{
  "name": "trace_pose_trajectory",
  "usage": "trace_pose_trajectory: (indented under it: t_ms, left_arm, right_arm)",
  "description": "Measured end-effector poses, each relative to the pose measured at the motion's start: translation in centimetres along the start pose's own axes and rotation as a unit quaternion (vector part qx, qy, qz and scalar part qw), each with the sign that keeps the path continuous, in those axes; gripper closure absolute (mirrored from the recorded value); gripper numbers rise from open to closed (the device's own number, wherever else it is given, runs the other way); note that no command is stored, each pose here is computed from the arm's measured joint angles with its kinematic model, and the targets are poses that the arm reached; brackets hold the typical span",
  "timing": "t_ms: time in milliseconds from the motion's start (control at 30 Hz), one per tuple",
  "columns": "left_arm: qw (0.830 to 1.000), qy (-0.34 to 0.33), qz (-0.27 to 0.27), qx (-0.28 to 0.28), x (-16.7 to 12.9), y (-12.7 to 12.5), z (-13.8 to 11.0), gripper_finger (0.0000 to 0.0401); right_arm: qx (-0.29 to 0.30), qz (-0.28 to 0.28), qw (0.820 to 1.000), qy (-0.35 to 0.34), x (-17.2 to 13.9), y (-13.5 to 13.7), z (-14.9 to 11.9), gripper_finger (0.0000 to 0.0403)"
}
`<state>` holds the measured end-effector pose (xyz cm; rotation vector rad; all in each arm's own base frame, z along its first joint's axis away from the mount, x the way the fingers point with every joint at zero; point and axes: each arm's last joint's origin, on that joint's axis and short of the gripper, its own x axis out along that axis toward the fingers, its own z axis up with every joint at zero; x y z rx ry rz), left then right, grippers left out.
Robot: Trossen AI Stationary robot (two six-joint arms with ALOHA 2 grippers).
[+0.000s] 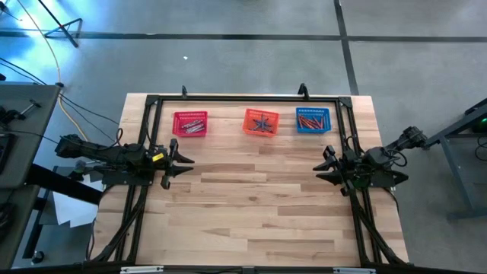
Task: Sort crayons
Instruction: Return to Home Position
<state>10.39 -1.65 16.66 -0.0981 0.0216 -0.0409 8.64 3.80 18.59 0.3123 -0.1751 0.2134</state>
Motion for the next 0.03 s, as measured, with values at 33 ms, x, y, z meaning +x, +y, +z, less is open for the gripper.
trace_pose_trajectory:
  t_ms: [33]
  left_arm:
    - [1.0, 0.0, 0.0, 0.0, 0.0, 0.0, 0.0, 0.03]
  right_arm:
    - [0.0, 0.0, 1.0, 0.0, 0.0, 0.0, 0.0, 0.0295]
